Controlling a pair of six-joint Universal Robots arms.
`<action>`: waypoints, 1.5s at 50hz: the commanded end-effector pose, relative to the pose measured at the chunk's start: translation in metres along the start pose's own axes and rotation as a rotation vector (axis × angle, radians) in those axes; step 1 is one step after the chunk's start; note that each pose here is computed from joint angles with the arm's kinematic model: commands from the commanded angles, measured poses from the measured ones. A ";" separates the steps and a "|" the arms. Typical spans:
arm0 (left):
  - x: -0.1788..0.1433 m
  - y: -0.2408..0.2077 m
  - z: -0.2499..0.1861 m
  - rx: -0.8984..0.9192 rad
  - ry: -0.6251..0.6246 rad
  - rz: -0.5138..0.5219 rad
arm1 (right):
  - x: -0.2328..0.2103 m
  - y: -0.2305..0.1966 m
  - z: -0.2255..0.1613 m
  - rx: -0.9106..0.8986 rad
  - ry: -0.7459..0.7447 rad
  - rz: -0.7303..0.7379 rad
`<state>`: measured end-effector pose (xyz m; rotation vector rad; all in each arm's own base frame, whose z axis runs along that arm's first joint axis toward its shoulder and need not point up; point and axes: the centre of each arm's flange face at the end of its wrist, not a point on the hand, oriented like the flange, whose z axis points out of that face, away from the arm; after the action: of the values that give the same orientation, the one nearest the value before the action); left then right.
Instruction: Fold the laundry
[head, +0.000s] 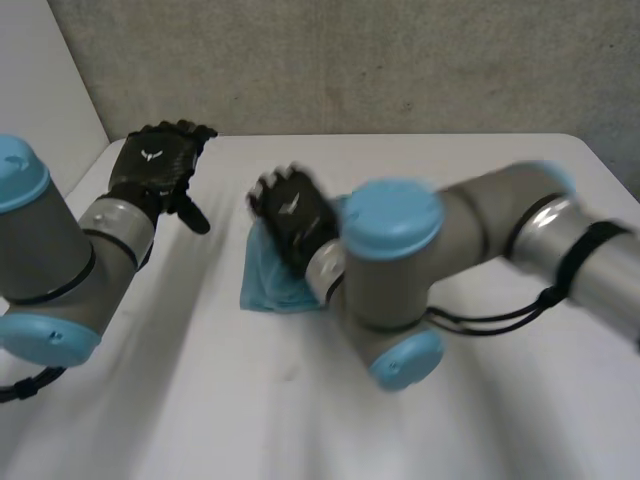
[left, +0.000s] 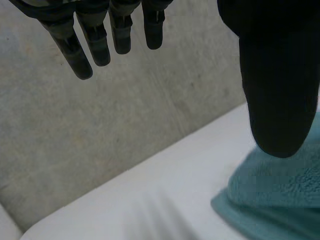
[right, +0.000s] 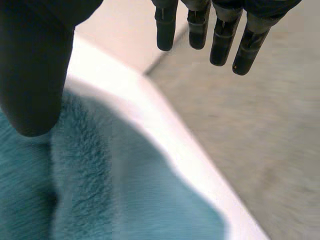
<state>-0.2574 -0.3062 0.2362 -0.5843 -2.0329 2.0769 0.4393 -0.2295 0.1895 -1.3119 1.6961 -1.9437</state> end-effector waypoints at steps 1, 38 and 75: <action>0.026 -0.016 0.023 0.034 0.079 -0.150 | 0.088 -0.025 -0.013 0.075 0.149 0.374; 0.049 -0.002 0.009 -0.191 0.147 -0.080 | 0.143 0.036 0.001 -0.219 0.163 0.484; -0.006 -0.129 -0.093 -0.026 0.049 -0.160 | 0.220 -0.056 -0.162 -0.094 0.511 0.303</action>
<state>-0.2328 -0.2147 0.3652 -0.4557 -2.0278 1.9131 0.2139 -0.2545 0.3504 -0.5192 2.1660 -2.1466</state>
